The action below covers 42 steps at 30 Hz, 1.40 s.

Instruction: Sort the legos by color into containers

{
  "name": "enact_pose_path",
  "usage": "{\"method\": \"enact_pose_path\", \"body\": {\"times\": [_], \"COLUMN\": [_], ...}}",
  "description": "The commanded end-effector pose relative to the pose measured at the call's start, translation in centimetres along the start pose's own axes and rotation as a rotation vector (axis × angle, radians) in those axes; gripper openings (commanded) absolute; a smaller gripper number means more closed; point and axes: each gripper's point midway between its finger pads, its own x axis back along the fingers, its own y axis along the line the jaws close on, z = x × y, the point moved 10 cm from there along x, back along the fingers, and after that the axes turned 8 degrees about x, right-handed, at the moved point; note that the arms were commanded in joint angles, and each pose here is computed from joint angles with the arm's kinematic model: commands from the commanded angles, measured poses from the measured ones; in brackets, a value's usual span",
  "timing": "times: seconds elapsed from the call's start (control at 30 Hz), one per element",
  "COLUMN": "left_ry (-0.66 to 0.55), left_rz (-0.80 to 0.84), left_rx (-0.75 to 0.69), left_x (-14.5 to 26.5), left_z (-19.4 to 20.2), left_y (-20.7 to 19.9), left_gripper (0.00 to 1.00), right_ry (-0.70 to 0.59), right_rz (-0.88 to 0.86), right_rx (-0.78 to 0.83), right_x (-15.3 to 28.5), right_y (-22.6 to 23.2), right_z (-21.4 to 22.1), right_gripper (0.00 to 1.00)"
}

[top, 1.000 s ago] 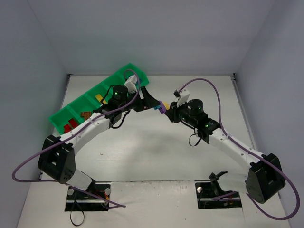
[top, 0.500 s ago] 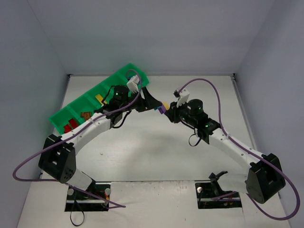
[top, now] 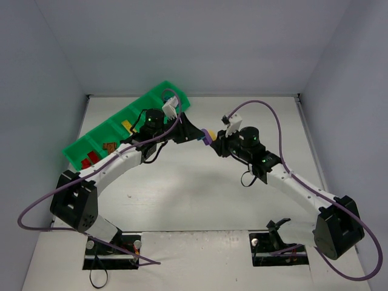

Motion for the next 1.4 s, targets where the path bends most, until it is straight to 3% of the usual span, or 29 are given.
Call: {"method": "enact_pose_path", "body": {"times": [0.0, 0.33, 0.63, 0.8, 0.83, 1.1, 1.37], "left_ry": [0.007, 0.098, 0.108, -0.02, -0.067, -0.388, -0.486], "left_rz": [0.096, 0.098, 0.055, -0.059, -0.155, -0.491, -0.625], "left_rx": [-0.074, -0.078, -0.098, -0.128, -0.127, -0.504, -0.541], "left_x": [0.9, 1.6, 2.4, 3.5, 3.8, 2.2, -2.1], "left_z": [-0.6, 0.3, 0.3, -1.8, -2.5, -11.2, -18.7], "left_y": [-2.3, -1.9, -1.4, -0.4, 0.3, 0.7, 5.6], "left_gripper": [0.07, 0.02, 0.02, 0.02, 0.02, 0.02, 0.02], "right_ry": [-0.121, -0.104, -0.071, -0.039, -0.027, -0.031, -0.038], "right_rz": [0.014, 0.057, 0.077, 0.113, 0.121, 0.112, 0.081], "right_rx": [0.036, 0.043, 0.051, 0.032, 0.025, 0.002, 0.003], "right_x": [0.1, 0.3, 0.3, 0.5, 0.5, 1.0, 1.6], "right_y": [-0.5, -2.0, -2.8, -3.0, -3.1, -2.9, -2.5], "right_z": [-2.2, -1.6, -1.2, -0.2, 0.0, 0.1, -0.3], "right_gripper": [0.0, 0.0, 0.0, 0.0, 0.0, 0.0, 0.0]}}
